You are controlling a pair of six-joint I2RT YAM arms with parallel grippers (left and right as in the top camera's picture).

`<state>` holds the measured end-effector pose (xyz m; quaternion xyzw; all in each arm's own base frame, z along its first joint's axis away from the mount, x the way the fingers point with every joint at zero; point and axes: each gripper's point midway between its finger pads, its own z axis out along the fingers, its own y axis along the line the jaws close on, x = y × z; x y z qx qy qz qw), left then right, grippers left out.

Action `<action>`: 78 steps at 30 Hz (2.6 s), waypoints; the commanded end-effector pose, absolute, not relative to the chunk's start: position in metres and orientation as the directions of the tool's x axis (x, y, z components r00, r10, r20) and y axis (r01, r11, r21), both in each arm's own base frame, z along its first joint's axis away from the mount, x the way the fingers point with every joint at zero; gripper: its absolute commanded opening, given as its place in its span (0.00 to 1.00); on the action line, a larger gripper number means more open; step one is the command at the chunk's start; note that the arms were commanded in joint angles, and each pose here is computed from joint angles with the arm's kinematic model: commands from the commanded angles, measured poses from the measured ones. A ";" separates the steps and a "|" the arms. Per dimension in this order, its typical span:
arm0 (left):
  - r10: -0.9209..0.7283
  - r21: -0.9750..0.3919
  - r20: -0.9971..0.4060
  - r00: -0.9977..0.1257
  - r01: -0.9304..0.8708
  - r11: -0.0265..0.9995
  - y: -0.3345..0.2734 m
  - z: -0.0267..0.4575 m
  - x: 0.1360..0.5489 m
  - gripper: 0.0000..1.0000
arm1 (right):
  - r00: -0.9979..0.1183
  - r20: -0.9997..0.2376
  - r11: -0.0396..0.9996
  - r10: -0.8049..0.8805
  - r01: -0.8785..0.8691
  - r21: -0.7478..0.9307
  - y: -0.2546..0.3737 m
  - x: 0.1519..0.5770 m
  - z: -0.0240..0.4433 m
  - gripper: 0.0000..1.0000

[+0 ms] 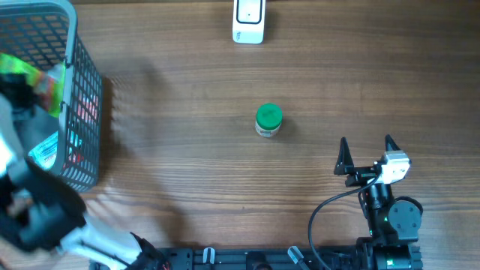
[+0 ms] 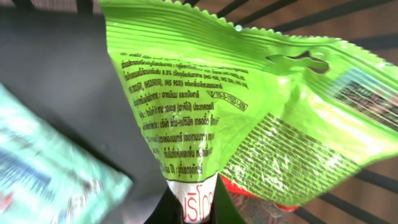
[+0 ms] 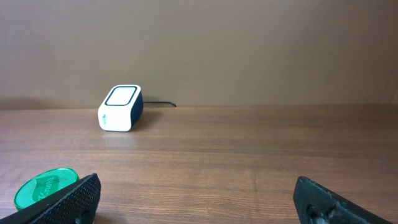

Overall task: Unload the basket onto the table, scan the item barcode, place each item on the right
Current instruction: 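Reach into the basket and grasp the green snack bag, then place the green snack bag beside the jar with the left gripper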

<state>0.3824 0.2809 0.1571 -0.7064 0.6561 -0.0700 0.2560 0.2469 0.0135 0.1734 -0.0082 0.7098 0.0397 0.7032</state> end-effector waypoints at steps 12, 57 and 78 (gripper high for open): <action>-0.874 -0.807 -0.452 0.180 -0.500 0.314 0.152 0.437 0.272 0.04 | -0.002 -0.999 0.997 0.053 -0.056 0.053 0.012 0.247 0.175 1.00; -0.470 -0.412 -0.460 -0.754 -0.288 0.865 -0.123 0.208 0.356 0.96 | -0.002 -0.999 0.997 0.053 -0.056 0.053 0.012 0.247 0.175 1.00; -0.655 -0.596 -0.756 -0.004 -0.408 0.691 0.055 0.461 0.315 1.00 | -0.003 -0.999 0.997 0.053 -0.056 0.053 0.012 0.247 0.175 1.00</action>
